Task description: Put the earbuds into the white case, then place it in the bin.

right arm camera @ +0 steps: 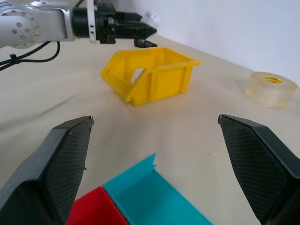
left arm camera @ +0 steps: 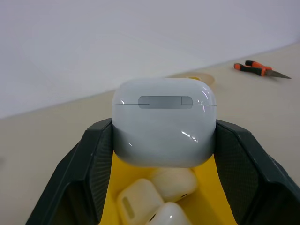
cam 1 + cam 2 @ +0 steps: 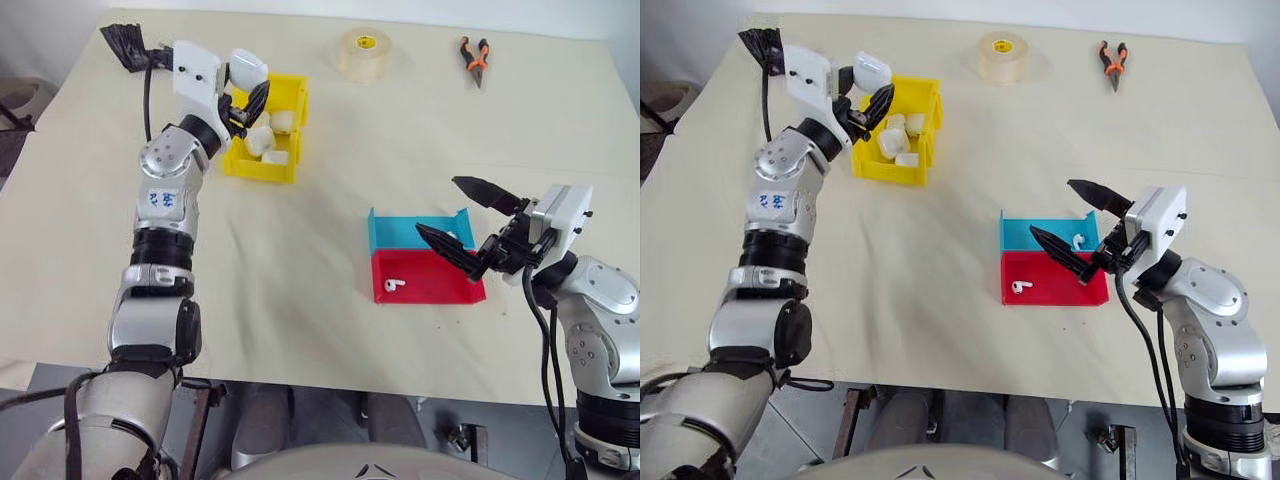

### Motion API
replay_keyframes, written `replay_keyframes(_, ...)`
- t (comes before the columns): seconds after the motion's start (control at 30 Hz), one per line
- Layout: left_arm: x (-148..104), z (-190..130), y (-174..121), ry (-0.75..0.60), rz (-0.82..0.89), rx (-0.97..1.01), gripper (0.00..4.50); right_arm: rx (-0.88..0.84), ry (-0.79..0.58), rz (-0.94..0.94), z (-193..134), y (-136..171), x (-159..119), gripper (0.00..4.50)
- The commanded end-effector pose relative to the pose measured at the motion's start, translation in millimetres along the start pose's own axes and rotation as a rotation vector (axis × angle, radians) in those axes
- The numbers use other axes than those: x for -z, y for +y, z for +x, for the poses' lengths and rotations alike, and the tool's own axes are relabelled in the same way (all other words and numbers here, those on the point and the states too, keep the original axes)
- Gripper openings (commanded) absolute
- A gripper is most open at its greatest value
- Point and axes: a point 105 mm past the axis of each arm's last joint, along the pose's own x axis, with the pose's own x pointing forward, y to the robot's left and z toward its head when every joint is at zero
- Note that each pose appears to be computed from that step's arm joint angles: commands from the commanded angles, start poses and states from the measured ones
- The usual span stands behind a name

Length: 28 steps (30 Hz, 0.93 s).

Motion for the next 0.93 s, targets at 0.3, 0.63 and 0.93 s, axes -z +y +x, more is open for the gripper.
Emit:
replay_keyframes(0.3, -14.1, -17.0, -13.7, -0.058, 0.064, 0.222, 4.47, 0.004, -0.036, -0.036, -1.1, 7.5, -11.4, 4.50)
replay_keyframes(0.63, 0.7, -126.5, -50.7, 0.031, 0.137, 0.703, 4.47, -0.110, 0.068, -0.020, -19.1, -1.9, -0.4, 4.50)
replay_keyframes(0.93, 19.3, -156.9, -39.5, 0.043, 0.203, 0.558, 4.47, -0.052, 0.124, -0.048, -34.8, -21.1, 12.8, 4.50)
